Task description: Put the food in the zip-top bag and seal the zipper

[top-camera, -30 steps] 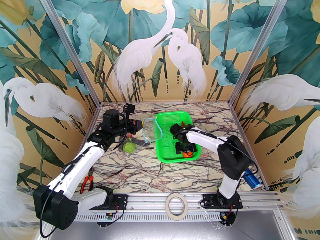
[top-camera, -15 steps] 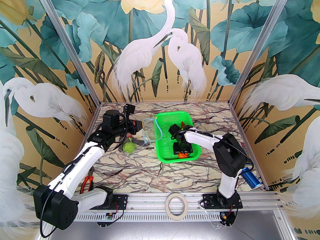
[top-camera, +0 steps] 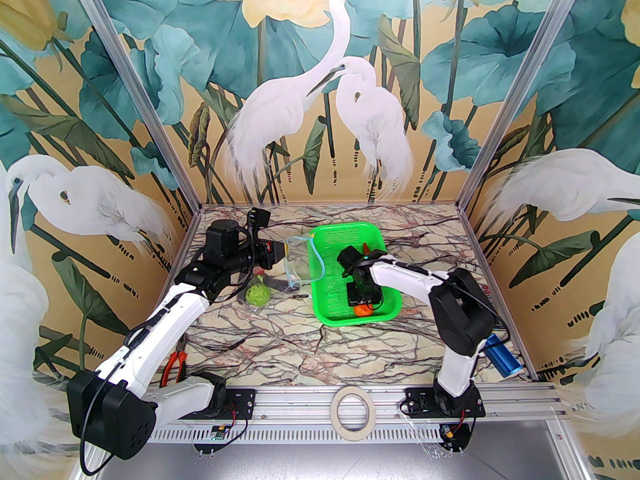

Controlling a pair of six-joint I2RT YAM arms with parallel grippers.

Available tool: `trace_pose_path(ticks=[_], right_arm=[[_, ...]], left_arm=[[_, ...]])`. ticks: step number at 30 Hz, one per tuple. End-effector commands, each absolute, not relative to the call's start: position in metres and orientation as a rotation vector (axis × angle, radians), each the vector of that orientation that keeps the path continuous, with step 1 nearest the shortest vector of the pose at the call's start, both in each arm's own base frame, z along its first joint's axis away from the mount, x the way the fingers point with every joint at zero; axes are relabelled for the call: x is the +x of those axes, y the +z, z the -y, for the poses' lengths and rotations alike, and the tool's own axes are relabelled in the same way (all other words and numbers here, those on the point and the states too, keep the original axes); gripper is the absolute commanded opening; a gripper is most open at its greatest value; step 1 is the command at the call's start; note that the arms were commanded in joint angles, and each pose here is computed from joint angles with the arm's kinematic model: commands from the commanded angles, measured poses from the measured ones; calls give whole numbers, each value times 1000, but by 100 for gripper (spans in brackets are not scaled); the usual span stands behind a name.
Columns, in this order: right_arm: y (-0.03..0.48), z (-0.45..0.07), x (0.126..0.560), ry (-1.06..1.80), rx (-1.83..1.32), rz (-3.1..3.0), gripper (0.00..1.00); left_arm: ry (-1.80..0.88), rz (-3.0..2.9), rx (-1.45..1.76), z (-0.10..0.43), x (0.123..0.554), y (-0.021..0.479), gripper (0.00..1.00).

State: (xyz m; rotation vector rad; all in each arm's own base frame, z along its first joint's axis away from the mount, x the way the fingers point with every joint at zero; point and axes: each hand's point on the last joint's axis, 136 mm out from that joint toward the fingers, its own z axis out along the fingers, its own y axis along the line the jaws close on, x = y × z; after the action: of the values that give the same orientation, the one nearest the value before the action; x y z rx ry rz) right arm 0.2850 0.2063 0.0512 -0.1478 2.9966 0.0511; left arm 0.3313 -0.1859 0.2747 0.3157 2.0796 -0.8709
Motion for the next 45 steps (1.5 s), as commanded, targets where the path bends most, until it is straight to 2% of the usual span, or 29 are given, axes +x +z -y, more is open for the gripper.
trace_pose_path(ticks=[1,3,8,16,21,26,34,40,45], right_arm=[[91,-216,310,150,-130,-2850,26],[103,-218,317,175,-126,-2808,22],[122,-222,332,204,-111,-2734,19],[200,-246,360,405,-91,-2493,18],[254,-277,361,595,-135,-2344,18],[283,-314,356,728,-199,-2253,19],[266,-365,351,835,-267,-2274,21],[235,-386,352,857,-282,-2346,28],[219,-390,353,848,-278,-2384,43]], left_arm=[[-857,-2057,321,182,329,283,9],[-857,-2057,320,182,329,284,9],[-854,-2060,318,181,329,283,9],[-869,-2076,312,184,332,279,9],[-875,-2075,306,185,335,281,9],[-885,-2080,295,186,337,281,9],[-889,-2067,290,186,338,287,9],[-887,-2052,291,186,338,292,9],[-885,-2051,293,185,337,291,9]])
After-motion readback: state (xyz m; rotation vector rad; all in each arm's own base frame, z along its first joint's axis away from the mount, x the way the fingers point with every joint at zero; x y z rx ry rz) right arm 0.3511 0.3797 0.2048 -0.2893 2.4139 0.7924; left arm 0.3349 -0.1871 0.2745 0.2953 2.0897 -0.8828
